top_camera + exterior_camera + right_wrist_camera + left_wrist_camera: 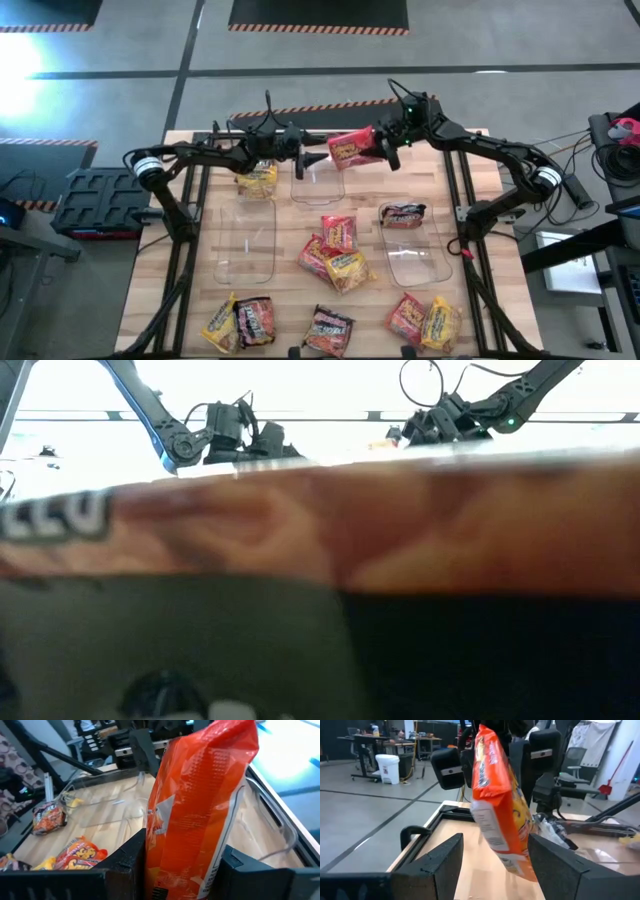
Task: Sort Maruchan noodles
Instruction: Put the top right orange pack noodle into the top transparent bin
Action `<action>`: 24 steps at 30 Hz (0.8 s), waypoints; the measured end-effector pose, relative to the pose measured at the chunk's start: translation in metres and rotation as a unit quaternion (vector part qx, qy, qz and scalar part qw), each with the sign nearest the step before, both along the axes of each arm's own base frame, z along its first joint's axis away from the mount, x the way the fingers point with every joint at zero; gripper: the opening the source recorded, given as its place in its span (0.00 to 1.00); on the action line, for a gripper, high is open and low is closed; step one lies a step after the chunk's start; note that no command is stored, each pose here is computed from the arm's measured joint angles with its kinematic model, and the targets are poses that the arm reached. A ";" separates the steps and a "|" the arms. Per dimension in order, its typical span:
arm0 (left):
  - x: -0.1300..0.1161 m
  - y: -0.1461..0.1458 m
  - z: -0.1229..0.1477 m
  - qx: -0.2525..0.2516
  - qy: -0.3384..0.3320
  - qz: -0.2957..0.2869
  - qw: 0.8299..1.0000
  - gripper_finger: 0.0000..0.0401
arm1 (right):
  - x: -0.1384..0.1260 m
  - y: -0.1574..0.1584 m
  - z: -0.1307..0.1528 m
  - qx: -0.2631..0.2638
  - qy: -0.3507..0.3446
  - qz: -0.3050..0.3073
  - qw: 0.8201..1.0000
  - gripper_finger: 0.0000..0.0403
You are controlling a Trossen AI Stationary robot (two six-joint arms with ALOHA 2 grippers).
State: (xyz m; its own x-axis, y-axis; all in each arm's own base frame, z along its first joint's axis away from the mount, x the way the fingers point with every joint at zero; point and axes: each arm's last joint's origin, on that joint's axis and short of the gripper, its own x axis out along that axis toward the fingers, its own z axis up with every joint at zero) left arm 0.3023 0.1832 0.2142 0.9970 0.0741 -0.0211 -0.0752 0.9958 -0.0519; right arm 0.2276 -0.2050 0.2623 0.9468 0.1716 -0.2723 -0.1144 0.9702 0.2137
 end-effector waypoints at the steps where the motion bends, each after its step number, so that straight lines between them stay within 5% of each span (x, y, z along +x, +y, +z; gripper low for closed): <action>1: 0.001 -0.001 0.001 -0.001 -0.001 -0.003 1.000 0.51 | 0.000 0.000 0.001 -0.004 -0.003 0.004 1.000 0.32; 24: 0.017 -0.008 0.023 0.007 -0.031 -0.035 0.999 0.51 | 0.009 0.008 0.007 -0.158 -0.041 0.067 0.984 0.32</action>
State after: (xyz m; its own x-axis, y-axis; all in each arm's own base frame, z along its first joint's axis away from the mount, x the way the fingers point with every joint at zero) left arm 0.3189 0.1756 0.2370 0.9991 0.0046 0.0417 -0.0029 0.9992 -0.0407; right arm 0.2371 -0.1966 0.2688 0.9425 0.2152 -0.2557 -0.2500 0.9617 -0.1123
